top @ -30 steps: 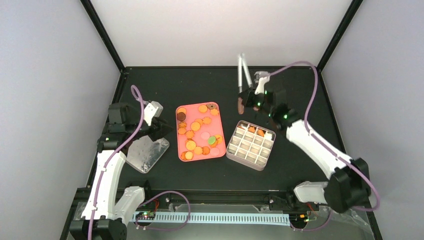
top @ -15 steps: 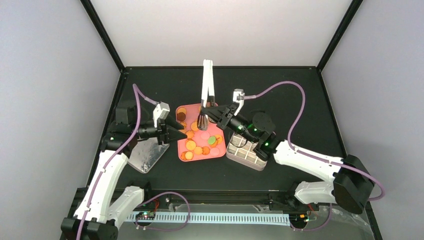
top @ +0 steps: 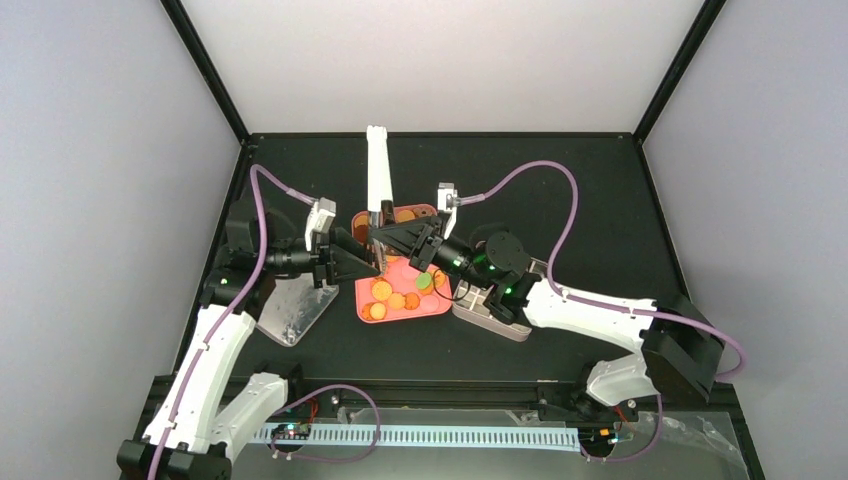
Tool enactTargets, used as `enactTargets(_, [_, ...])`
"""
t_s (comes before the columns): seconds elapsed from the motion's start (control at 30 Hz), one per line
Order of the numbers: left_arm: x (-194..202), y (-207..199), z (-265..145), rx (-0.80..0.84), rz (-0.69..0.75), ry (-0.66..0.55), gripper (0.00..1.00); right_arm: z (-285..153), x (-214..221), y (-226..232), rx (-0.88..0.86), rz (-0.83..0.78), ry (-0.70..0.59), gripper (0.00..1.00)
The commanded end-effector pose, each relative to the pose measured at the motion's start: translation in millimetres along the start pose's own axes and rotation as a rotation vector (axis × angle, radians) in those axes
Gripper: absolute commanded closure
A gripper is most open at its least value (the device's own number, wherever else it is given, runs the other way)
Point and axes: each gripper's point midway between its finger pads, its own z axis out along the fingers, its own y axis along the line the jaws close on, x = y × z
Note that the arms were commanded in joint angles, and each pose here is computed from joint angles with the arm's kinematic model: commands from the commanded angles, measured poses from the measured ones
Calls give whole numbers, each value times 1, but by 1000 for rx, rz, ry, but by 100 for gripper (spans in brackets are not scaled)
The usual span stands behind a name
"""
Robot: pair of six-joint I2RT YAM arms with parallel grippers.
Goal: Pack the cookies
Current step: Pass from the right arm to the left
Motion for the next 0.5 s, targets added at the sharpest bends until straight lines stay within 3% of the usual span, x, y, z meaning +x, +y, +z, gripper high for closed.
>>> enactTargets(0.0, [-4,-16,0,57,-1,-5,60,7,-17,35,-125,-17,-52,99])
enactTargets(0.17, [-4,-15,1,60,-10,-3,72,9,-8,40,-153,-8,-28,99])
enactTargets(0.47, [-4,-16,0,66,-21,-7,69,7,3,47,-197,-6,-7,99])
